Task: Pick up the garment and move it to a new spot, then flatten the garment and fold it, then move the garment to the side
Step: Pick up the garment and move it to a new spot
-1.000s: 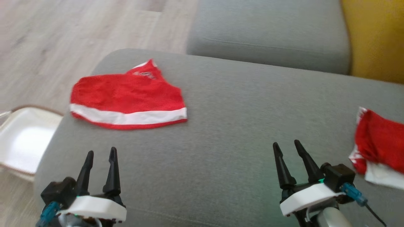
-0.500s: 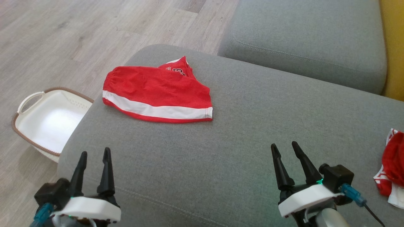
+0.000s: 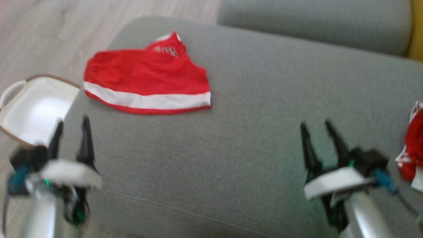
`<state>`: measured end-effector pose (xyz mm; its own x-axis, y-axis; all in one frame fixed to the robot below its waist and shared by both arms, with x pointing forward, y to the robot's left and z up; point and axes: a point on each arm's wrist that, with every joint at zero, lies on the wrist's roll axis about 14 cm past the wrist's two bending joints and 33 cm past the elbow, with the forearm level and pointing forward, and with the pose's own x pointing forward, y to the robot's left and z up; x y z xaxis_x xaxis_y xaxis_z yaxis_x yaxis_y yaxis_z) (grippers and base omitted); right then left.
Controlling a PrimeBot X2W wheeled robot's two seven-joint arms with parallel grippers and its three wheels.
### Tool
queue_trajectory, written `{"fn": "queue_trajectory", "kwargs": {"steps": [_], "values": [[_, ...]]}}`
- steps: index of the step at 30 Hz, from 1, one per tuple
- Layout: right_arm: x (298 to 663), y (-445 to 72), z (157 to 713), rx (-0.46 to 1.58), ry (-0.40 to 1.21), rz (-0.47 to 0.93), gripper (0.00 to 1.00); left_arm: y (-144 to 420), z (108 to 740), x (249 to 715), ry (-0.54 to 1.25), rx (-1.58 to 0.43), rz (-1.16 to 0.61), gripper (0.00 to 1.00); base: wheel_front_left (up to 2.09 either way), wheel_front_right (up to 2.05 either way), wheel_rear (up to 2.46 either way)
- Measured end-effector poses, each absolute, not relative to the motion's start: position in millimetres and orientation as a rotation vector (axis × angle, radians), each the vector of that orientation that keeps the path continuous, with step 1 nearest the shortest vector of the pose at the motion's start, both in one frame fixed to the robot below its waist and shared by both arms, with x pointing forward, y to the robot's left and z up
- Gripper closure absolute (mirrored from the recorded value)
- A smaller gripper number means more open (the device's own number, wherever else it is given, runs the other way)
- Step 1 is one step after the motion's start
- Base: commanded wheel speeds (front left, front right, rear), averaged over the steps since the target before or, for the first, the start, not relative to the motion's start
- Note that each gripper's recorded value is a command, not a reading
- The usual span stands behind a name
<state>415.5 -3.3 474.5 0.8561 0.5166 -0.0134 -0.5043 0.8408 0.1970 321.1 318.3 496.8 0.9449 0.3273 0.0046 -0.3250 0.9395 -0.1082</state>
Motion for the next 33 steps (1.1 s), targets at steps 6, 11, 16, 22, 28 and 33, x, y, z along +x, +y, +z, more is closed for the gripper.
{"fn": "queue_trajectory", "kwargs": {"steps": [6, 11, 16, 22, 28, 33], "values": [[459.9, -23.8, 489.8, 0.150, 0.006, 0.468, 0.00, 341.2, 488.2, 378.4, 0.124, -0.014, 0.289, 0.00, 0.00, 0.00, 0.00], [487.0, -49.5, 485.6, 0.112, 0.009, 0.393, 0.00, 342.0, 453.8, 427.0, 0.353, 0.111, 0.196, 0.00, 0.00, 0.00, 0.00], [503.0, -62.5, 481.7, 0.107, 0.011, 0.359, 0.00, 327.7, 408.2, 456.1, 0.579, 0.105, 0.116, 0.00, 0.00, 0.00, 0.00], [510.1, -71.4, 471.6, 0.100, 0.032, 0.342, 0.00, 330.8, 366.5, 467.7, 0.798, 0.125, 0.088, 0.00, 0.00, 0.00, 0.00], [511.6, -86.4, 463.2, 0.088, 0.050, 0.307, 0.00, 328.0, 345.6, 480.8, 0.900, 0.122, 0.069, 0.00, 0.00, 0.00, 0.00], [512.2, -93.8, 458.9, 0.083, 0.055, 0.290, 0.00, 328.3, 337.4, 489.1, 0.951, 0.122, 0.064, 0.00, 0.00, 0.00, 0.00]]}}
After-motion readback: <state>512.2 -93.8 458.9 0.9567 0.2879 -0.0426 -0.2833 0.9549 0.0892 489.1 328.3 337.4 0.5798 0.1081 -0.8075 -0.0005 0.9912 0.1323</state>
